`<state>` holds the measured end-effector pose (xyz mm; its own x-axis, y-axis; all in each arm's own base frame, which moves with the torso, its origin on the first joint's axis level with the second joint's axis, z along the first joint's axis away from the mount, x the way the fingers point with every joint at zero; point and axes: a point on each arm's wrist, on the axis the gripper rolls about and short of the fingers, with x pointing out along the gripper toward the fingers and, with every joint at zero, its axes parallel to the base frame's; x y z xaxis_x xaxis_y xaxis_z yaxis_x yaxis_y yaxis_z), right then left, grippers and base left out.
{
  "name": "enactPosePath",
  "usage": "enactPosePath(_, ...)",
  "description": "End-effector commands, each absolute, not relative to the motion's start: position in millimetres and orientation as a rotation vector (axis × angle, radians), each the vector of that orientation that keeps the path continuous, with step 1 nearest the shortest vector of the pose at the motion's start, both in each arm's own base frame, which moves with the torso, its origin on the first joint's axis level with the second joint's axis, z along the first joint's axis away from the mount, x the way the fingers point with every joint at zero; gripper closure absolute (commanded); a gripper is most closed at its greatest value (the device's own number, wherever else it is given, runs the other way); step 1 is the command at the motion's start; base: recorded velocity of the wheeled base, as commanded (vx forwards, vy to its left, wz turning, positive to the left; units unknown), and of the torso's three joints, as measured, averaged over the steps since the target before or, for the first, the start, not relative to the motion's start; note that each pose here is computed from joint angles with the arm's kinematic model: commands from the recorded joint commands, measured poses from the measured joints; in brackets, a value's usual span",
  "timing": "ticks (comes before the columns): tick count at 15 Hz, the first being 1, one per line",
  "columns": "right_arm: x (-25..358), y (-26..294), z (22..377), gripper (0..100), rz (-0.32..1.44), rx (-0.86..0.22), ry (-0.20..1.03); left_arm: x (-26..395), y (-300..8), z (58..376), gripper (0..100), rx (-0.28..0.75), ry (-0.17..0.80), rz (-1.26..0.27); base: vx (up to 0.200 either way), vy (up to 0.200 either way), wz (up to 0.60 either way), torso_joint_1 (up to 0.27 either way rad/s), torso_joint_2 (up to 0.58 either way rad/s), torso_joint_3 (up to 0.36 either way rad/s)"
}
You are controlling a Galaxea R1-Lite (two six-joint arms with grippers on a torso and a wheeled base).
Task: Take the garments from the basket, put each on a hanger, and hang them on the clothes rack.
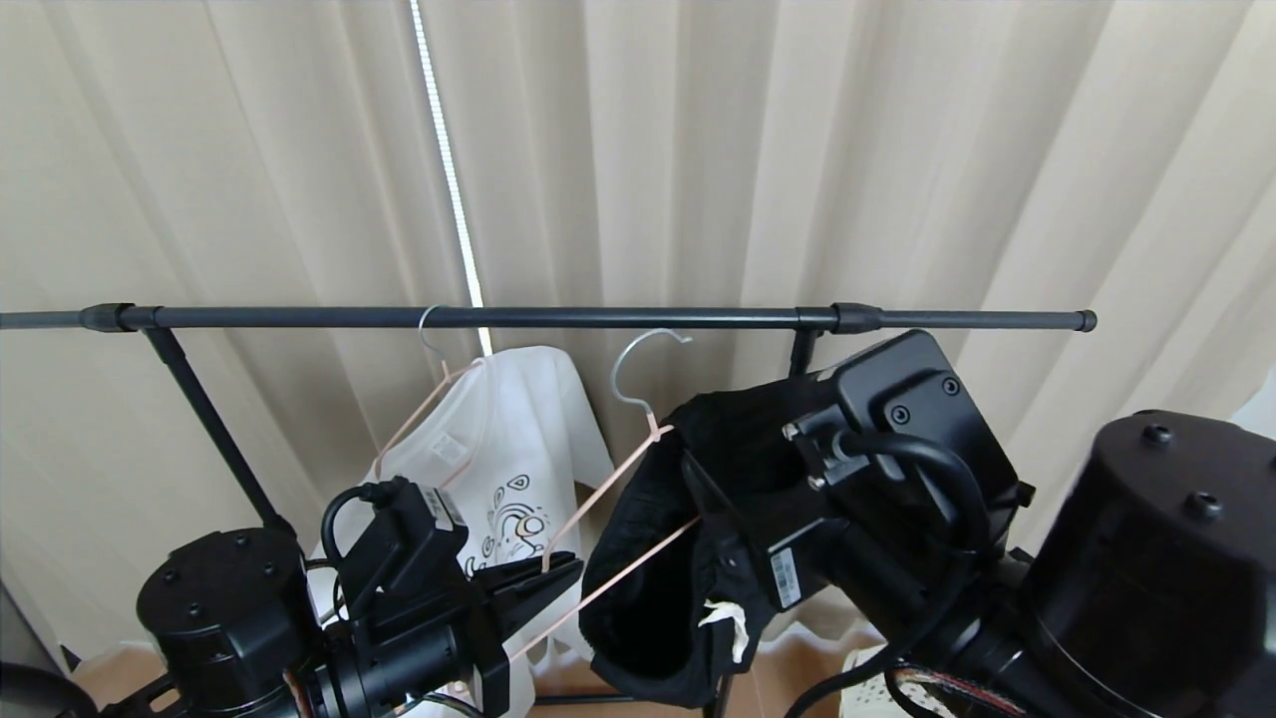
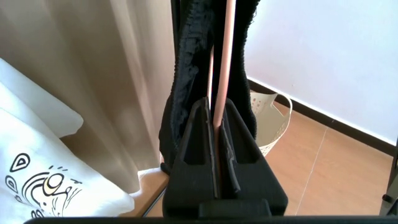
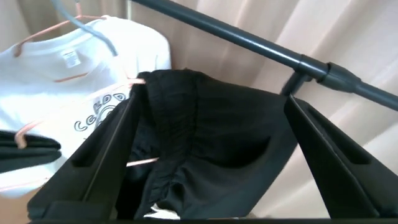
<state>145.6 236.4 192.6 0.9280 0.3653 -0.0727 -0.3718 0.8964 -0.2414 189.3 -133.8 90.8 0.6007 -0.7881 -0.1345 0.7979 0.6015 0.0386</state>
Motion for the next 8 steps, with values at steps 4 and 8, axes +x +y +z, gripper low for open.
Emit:
enactPosePath(4, 138.0, 179.9, 206.3, 0, 0.593, -0.31, 0.08, 187.7, -133.2, 87.0, 100, 0.1, 0.128, -0.93, 0.0, 0.0, 0.0, 0.0, 0.0, 0.0)
enactPosePath(8, 150.3, 126.5, 214.2, 0, 0.772, -0.335, 0.162, 183.8, -131.3, 85.7, 100, 0.106, 0.137, -0.941, 0.0, 0.0, 0.0, 0.0, 0.0, 0.0)
